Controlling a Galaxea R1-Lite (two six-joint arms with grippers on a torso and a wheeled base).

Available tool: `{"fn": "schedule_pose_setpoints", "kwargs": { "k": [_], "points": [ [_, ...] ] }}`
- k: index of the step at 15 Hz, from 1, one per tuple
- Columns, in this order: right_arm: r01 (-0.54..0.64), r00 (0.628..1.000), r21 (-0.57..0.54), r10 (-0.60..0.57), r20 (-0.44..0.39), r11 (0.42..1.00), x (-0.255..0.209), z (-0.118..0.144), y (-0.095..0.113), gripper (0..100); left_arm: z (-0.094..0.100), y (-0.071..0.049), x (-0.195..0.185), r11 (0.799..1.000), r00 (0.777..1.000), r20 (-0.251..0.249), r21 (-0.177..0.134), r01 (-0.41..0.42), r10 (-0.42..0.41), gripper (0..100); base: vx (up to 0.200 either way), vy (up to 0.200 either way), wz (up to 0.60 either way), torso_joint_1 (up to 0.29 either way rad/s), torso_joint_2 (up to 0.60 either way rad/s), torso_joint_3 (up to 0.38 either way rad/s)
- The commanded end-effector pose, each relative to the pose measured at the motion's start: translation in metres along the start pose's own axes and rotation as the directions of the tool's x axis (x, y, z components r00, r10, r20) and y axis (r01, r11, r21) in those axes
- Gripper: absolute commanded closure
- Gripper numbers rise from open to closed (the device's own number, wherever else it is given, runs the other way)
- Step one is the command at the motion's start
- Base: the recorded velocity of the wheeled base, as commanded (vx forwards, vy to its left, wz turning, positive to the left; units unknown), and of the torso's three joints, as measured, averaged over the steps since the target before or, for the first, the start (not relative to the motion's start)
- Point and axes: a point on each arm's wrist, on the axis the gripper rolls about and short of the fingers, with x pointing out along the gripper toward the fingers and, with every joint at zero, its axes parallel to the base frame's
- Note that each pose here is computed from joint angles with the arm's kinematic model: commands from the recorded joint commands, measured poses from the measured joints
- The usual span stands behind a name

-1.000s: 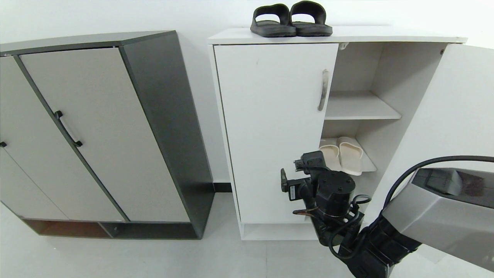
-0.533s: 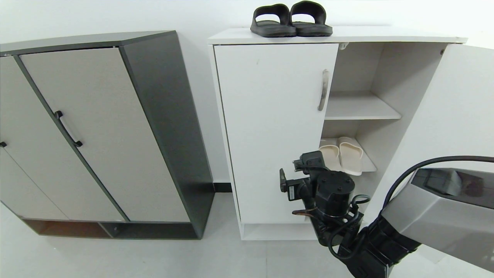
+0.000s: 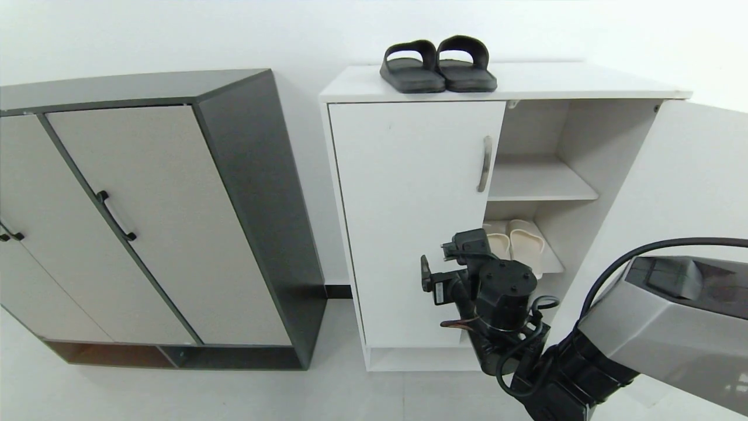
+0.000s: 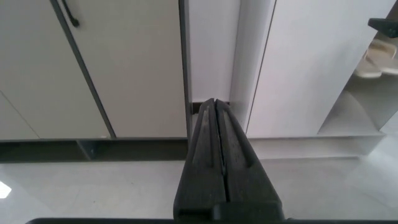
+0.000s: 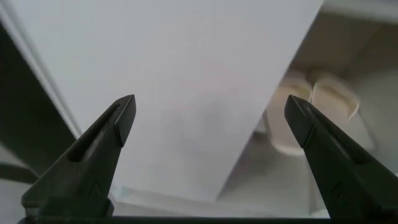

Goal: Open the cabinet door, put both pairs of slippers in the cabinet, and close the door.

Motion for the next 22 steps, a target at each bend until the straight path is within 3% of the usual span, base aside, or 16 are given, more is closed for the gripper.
{"fn": "schedule_pose_setpoints", "kwargs": {
  "k": [1,22],
  "points": [
    [0.002,1.000,-0.003,-0.002,-0.004,1.000,0.0006,-0.0014,-0.0005,0,-0.0002,0.0000,0.0000,1.000,1.000,-0.001,0.000,0.000,0.000,100,0.000,0.000,0.00,0.090,-0.50,-0.339],
    [-0.002,1.000,-0.021,0.002,-0.007,1.000,-0.0003,-0.0030,0.0005,0,-0.0002,0.0000,0.0000,1.000,1.000,-0.001,0.000,0.000,0.000,100,0.000,0.000,0.00,0.175,-0.50,-0.318]
  ]
}}
